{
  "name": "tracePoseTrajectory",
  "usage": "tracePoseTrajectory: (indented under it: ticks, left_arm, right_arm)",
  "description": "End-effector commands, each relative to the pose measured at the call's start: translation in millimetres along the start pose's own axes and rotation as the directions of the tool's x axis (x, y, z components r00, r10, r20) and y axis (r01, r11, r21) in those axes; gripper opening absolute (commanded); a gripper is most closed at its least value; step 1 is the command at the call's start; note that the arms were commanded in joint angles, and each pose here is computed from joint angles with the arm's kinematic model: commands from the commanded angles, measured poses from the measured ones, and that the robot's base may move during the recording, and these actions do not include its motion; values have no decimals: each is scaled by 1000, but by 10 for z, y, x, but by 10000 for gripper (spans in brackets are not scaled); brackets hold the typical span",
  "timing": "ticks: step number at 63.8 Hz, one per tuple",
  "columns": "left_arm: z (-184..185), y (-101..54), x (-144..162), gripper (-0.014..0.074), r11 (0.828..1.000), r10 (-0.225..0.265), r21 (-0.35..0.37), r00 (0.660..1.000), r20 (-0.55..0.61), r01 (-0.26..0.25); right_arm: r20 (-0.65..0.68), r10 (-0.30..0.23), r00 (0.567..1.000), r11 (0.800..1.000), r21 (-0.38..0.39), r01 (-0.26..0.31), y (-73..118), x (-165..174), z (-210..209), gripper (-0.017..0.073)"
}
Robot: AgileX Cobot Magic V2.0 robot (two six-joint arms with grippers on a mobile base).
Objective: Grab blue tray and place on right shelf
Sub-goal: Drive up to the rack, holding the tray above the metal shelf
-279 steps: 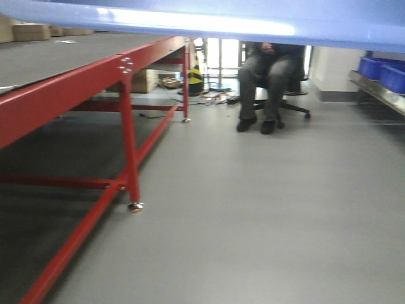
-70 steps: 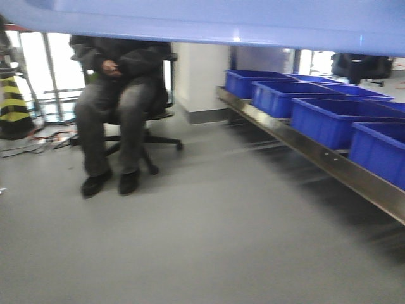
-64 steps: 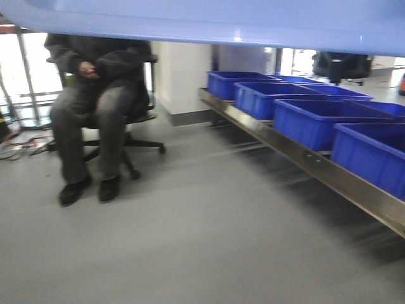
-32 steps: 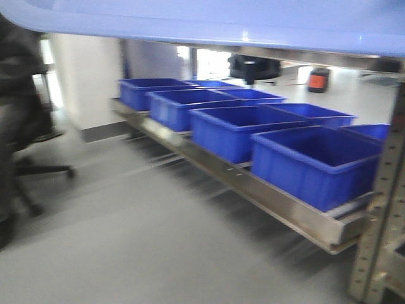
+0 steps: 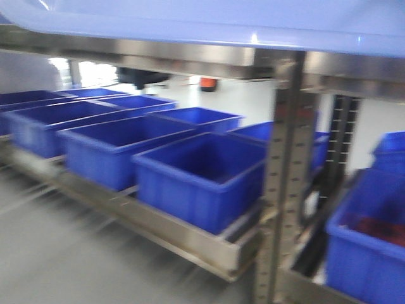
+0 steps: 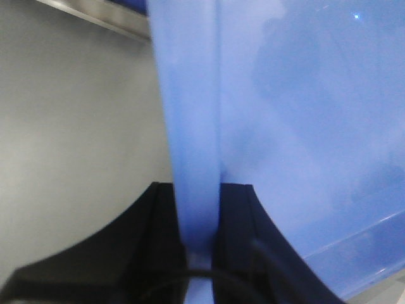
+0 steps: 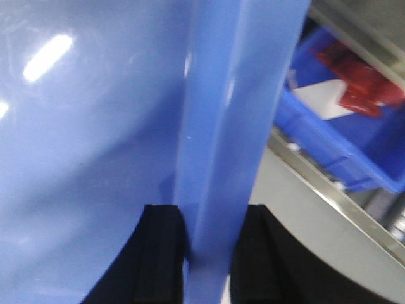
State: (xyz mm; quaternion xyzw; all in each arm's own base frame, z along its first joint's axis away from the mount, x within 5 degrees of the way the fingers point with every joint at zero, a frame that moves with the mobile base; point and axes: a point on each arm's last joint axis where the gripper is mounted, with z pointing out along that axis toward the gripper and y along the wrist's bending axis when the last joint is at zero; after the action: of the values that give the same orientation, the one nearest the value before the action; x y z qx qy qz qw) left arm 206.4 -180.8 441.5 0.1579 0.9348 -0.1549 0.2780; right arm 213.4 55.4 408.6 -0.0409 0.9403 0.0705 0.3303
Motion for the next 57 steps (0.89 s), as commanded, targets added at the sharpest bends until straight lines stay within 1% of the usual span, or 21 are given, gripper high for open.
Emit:
tracePoseTrajectory:
  ticks: [1, 57]
  left_arm:
    - [-179, -47, 81, -48, 999, 30, 44, 999, -31, -29]
    - [-179, -47, 81, -48, 999, 30, 44, 999, -31, -29]
  right_arm:
    - [117, -22, 993, 998, -49, 28, 52, -94, -144, 57]
    - [117, -22, 993, 998, -49, 28, 52, -94, -144, 57]
